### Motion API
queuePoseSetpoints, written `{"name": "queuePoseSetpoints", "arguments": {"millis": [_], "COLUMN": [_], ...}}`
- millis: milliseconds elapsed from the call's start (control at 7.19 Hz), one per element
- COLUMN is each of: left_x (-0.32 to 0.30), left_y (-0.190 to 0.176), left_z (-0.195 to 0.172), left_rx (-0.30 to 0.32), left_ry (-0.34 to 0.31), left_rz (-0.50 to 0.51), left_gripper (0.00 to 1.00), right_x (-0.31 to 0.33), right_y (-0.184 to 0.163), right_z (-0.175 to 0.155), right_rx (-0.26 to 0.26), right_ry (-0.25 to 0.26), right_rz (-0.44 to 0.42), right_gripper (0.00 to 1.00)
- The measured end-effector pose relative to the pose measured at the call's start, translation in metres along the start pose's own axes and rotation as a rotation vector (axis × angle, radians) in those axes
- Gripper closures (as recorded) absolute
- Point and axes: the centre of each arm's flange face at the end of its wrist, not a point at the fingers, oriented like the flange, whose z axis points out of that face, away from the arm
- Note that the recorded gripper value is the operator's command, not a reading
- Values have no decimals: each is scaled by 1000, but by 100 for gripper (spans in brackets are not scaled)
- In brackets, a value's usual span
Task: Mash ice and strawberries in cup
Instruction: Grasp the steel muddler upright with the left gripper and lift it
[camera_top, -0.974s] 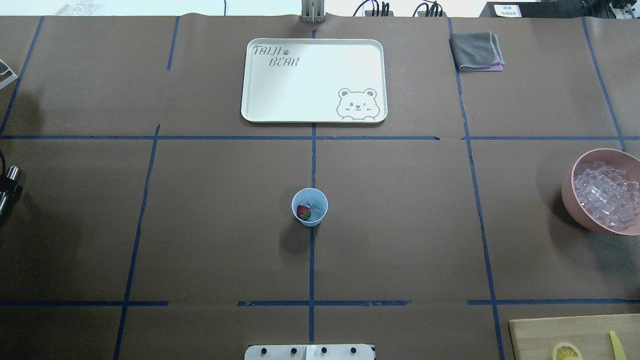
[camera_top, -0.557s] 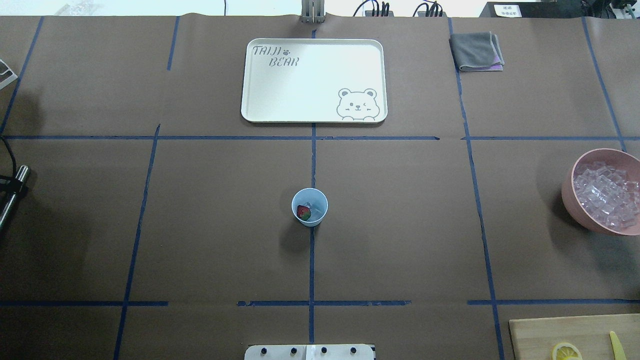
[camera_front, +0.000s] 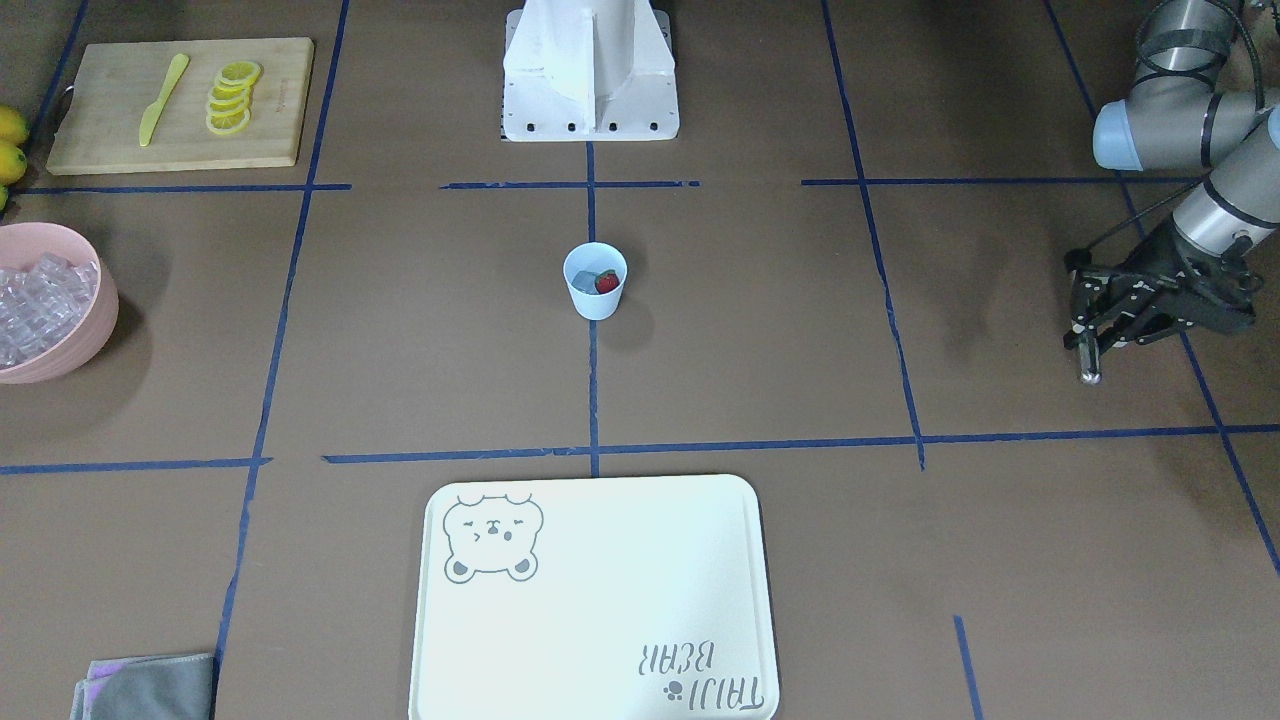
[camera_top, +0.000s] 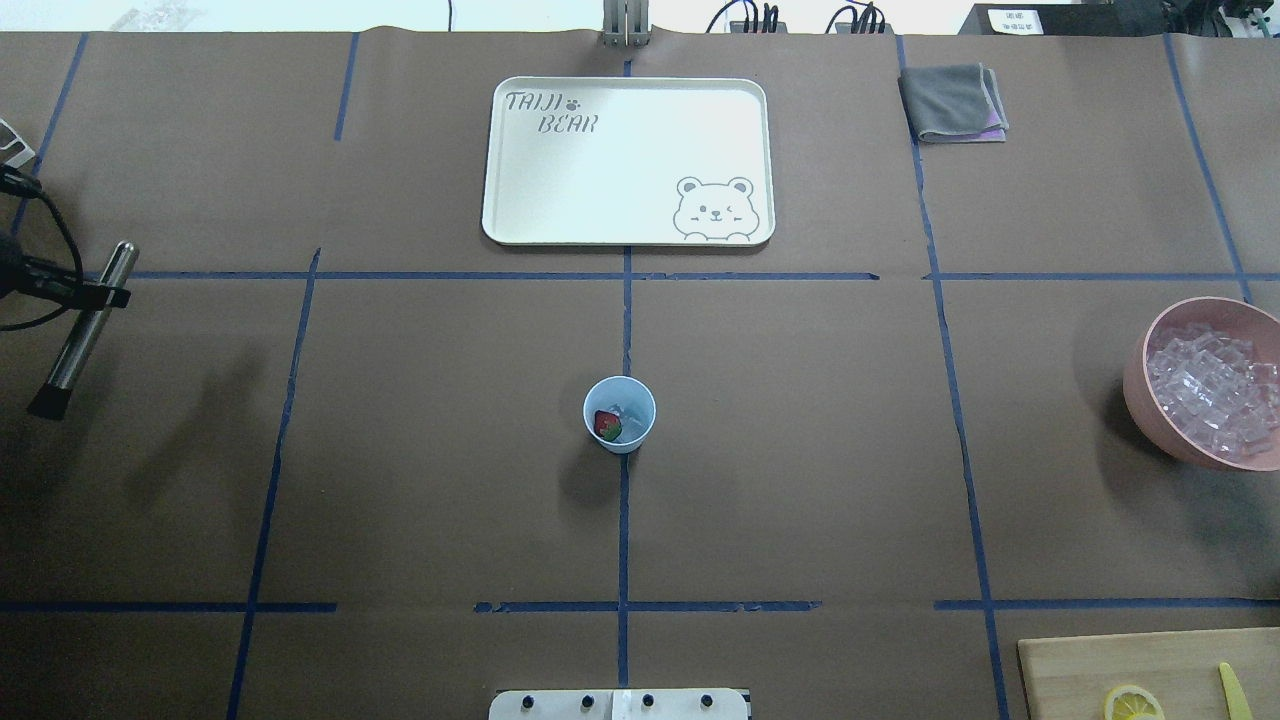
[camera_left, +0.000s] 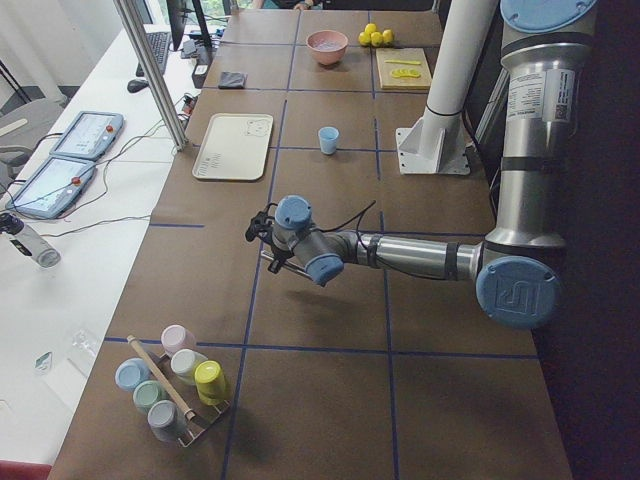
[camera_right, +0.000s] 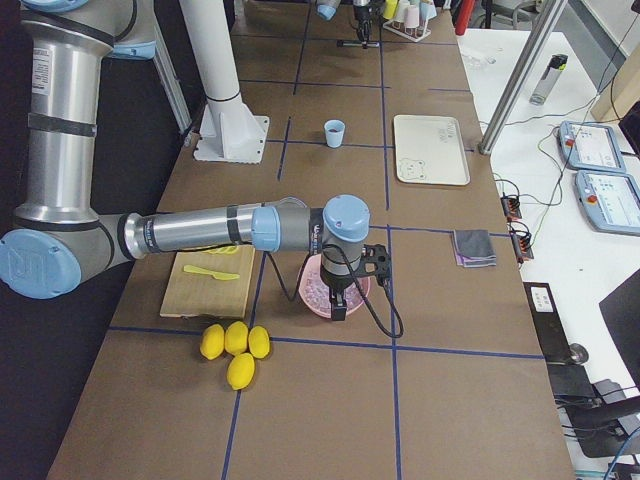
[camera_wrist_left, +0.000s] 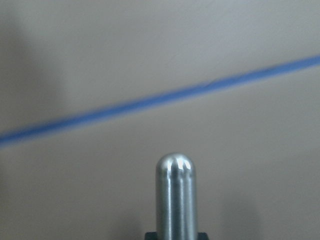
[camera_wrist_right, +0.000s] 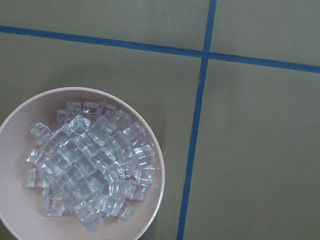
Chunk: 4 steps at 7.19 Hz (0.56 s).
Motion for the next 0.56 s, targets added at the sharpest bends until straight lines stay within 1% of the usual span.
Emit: {"name": "queuePoseSetpoints", "arguments": {"millis": [139,278,418,557], "left_x": [32,60,85,114], "left_y": [-36,-66,-88,-115], "left_z": [-15,-30,-44,-58], "left_rx": [75,149,226,312], "left_ry": [44,84,129,188], "left_rz": [82,147,191,227], "left_gripper": [100,100,100,100], "right_x": [0,0,0,0], "right_y": [0,0,0,0], "right_z": [0,0,0,0], "right_rx": [0,1,0,0], "right_ry": [0,0,0,0], "right_rz": [0,0,0,0], "right_gripper": [1,1,1,1]}}
